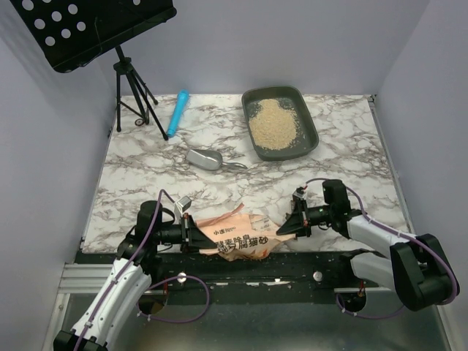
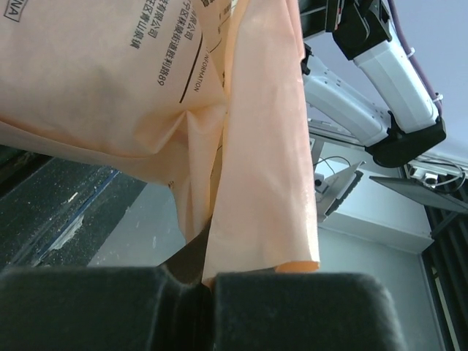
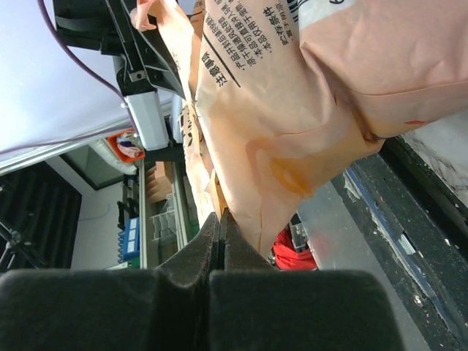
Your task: Fill the litter box with clean litter
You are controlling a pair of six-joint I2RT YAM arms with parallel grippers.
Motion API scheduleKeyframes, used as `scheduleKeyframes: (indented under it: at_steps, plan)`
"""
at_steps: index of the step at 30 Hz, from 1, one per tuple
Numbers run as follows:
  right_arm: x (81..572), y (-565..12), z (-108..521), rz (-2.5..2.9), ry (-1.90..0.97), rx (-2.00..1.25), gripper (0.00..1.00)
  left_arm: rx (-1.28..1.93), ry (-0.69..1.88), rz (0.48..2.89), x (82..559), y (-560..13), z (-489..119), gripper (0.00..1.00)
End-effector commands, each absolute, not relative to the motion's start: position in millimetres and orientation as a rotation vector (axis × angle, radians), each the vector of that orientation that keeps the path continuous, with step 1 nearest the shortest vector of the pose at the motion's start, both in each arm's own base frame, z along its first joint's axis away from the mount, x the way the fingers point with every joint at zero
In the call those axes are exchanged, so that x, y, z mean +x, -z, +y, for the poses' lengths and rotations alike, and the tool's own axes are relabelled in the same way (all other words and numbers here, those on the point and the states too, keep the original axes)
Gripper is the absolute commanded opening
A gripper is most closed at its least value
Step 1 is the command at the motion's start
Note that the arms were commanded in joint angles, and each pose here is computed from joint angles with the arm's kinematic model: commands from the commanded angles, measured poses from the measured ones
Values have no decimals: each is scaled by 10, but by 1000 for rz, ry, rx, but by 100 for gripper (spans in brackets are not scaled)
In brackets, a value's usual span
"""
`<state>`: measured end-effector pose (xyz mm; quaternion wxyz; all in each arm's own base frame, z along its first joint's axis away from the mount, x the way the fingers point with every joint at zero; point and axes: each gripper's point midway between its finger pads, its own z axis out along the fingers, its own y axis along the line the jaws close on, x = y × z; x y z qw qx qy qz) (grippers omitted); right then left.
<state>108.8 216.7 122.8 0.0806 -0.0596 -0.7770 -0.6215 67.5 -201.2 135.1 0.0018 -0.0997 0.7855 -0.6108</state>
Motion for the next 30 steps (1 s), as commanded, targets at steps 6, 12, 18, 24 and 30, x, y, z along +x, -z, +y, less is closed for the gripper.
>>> scheduleKeyframes:
  at_steps: [6, 12, 18, 24, 30]
  plan:
    - [1544, -1364, 2115, -2695, 1799, -22, 28, -348, 1964, 2499, 597, -1362, -2016, 0]
    - [1918, -1586, 2020, -2994, 1672, 136, 41, -346, 1977, 2487, 608, -1390, -2027, 0]
    - [2059, -2049, 2209, -3085, 1714, 571, 43, -349, 1991, 2480, 615, -1388, -2037, 0]
    - [1701, -2125, 2585, -2921, 1572, 1110, 46, -348, 1980, 2481, 627, -1411, -2040, 0]
    - [1314, -2019, 2769, -2769, 1372, 1601, 46, -344, 1975, 2472, 645, -1437, -2043, 0]
